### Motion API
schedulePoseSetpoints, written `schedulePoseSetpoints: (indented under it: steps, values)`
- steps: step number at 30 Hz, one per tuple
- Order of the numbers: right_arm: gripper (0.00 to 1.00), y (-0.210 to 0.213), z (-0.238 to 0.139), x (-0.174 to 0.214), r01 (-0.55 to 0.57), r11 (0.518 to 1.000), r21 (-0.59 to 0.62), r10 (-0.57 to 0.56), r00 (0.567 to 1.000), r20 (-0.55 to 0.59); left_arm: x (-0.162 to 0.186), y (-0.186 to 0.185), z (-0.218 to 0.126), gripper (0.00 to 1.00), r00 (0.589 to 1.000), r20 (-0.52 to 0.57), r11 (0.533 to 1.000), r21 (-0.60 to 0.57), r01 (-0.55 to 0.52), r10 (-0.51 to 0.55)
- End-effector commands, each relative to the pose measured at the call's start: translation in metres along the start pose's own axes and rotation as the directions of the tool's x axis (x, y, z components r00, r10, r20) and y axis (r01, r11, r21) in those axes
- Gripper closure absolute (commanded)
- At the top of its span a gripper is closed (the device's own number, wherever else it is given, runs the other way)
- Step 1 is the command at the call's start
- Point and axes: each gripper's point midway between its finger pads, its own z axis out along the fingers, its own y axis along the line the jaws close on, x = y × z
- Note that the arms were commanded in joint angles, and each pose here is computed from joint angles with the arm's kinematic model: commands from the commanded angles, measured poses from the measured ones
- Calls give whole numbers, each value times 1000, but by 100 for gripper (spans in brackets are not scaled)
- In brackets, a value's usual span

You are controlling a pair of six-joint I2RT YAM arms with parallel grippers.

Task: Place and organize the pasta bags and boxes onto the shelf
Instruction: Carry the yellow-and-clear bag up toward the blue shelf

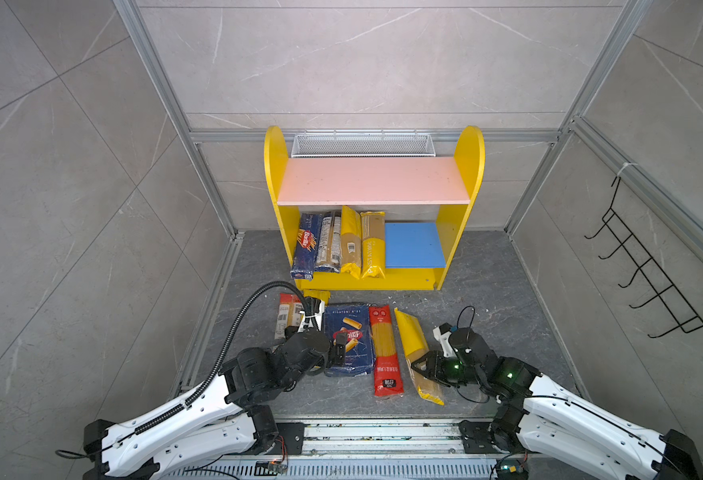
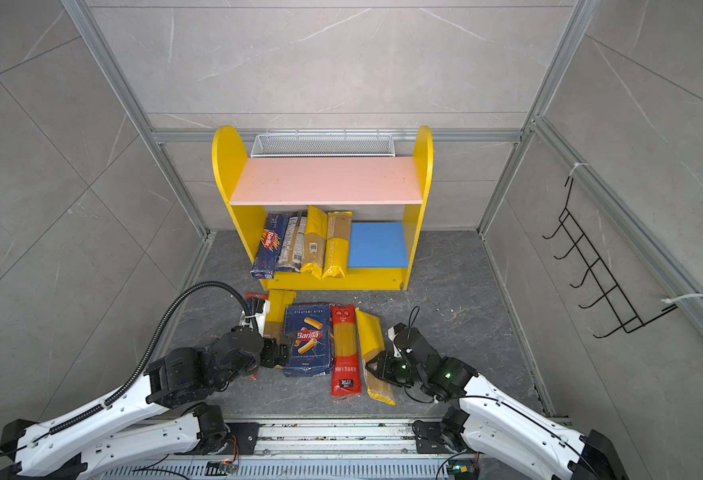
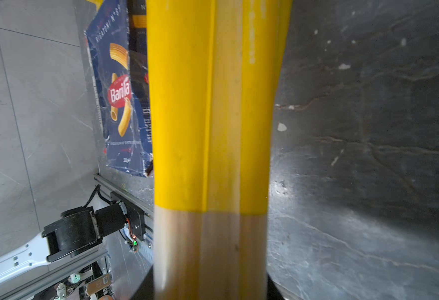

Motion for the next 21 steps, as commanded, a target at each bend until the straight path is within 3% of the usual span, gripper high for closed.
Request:
schedulePoseSetpoints:
  steps: [1, 13, 21]
  values:
    - [79, 57, -24, -25, 70, 983, -168, -55, 994, 94, -18, -4, -5, 0, 999, 43, 1000, 14, 1, -1]
    - [79, 96, -63, -59, 192, 971, -138, -168, 971, 173, -20, -26, 15, 0, 999, -34, 993, 117, -11, 15]
    - [79, 131, -69, -116, 197, 959, -202, -157, 968, 198, -39, -36, 12, 0, 1000, -3, 983, 184, -7, 7]
